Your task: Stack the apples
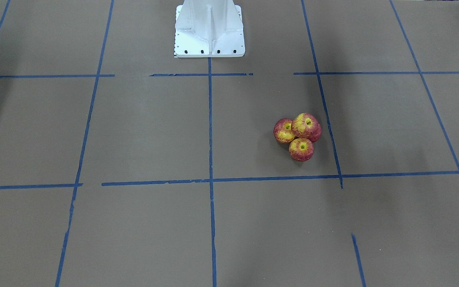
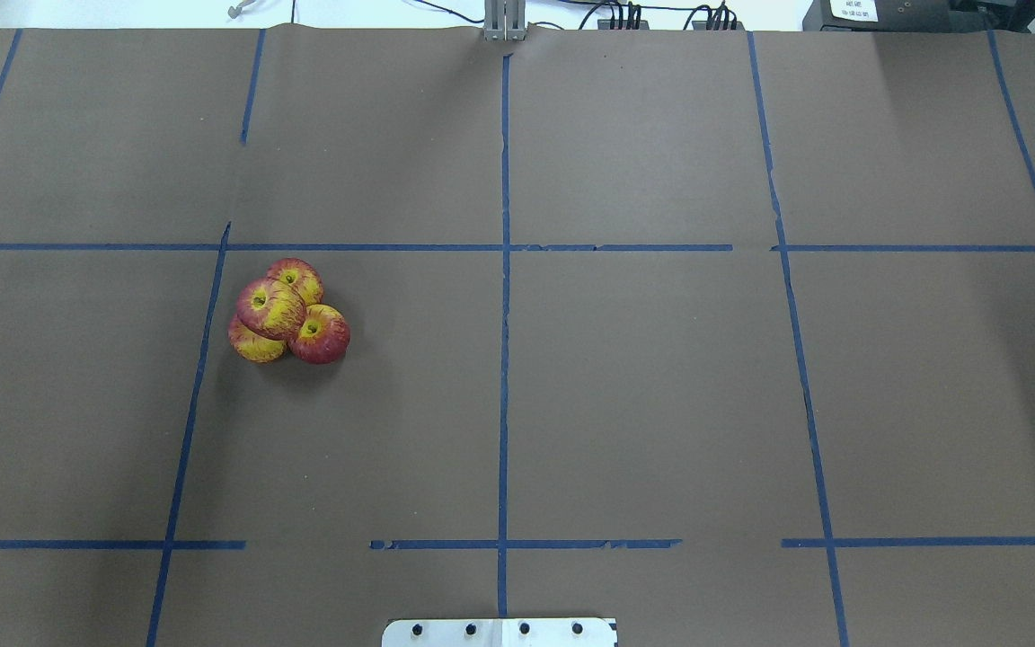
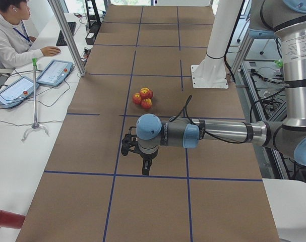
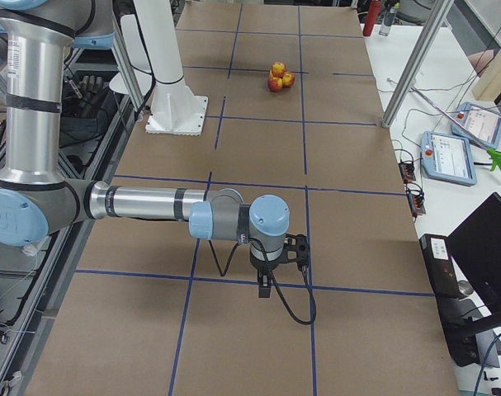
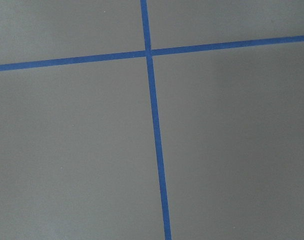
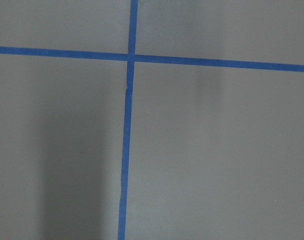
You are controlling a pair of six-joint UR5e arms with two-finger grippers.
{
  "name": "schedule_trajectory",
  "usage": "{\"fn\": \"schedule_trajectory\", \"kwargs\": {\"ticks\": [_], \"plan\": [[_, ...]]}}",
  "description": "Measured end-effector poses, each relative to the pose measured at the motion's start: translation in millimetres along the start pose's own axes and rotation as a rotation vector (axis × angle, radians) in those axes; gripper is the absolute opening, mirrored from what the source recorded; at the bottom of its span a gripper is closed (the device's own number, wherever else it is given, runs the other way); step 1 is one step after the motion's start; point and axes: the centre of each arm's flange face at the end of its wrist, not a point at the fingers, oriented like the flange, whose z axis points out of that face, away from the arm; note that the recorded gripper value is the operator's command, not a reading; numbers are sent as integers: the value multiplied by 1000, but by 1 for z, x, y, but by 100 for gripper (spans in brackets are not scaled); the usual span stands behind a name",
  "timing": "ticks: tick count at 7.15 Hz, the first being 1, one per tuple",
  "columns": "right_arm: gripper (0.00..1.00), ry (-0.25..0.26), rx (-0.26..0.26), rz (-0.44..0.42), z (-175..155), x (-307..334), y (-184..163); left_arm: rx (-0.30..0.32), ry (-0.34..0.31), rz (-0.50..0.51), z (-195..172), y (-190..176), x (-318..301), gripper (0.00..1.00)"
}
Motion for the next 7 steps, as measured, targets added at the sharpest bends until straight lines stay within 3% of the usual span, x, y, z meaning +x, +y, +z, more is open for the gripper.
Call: {"fn": "schedule_trajectory", "kwargs": {"ticks": [7], "plan": [[100,0,0,0,0,0,0,-36,-9,-29,16,5,-19,100]]}}
